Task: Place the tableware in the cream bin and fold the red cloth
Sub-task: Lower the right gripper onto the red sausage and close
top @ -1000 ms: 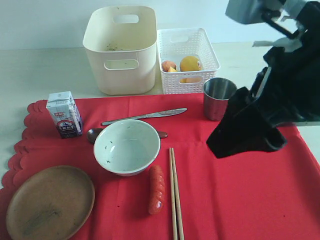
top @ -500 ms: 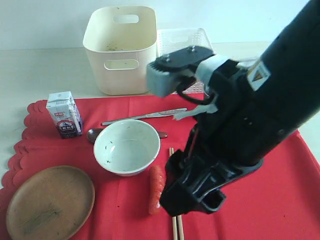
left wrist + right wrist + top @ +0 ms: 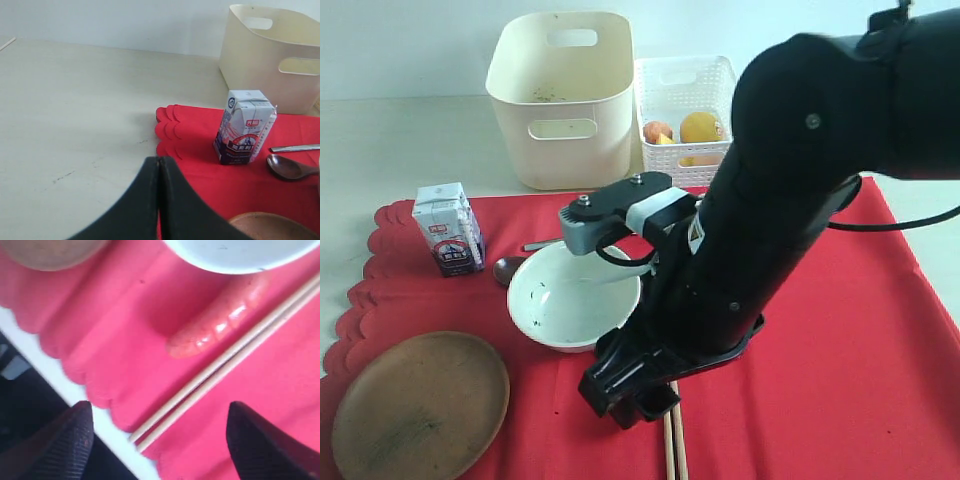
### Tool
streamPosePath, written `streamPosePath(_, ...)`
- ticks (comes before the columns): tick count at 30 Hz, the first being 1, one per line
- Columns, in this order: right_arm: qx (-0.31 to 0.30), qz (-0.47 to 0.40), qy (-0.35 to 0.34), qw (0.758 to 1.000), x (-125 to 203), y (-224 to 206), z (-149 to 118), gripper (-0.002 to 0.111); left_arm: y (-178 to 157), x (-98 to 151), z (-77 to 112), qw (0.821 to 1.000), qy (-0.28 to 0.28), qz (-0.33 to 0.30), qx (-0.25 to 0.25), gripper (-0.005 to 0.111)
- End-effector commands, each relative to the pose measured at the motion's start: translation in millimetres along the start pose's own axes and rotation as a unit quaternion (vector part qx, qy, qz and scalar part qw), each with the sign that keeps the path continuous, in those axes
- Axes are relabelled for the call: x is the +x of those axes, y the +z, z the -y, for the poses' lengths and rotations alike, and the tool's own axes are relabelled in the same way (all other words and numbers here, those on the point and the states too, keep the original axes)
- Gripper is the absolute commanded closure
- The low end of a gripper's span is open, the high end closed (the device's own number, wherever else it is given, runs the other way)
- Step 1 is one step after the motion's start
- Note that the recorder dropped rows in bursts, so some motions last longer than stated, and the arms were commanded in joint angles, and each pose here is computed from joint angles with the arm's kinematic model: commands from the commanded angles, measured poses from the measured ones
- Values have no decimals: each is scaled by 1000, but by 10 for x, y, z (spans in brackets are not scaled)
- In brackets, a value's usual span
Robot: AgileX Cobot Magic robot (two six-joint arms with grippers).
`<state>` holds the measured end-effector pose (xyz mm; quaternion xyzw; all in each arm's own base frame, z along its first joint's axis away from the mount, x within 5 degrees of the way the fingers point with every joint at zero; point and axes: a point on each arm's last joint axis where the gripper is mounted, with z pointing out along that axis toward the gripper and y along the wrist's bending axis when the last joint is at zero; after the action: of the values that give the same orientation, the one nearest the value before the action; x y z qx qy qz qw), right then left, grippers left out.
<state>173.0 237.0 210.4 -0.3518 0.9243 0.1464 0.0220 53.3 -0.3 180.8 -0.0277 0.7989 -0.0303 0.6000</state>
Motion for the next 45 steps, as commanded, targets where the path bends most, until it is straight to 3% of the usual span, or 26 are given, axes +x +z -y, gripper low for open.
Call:
streamPosePath(1, 40, 0, 7, 999, -141, 115, 67, 38, -1, -5, 0, 1000, -2, 7, 0, 107)
streamPosePath(18, 65, -24, 41, 997, -489, 495, 137, 38, -1, -5, 0, 1000, -2, 7, 0, 107)
streamPosePath(45, 71, -59, 51, 994, -513, 840, 213, 42, -1, -5, 0, 1000, -1, 7, 0, 107)
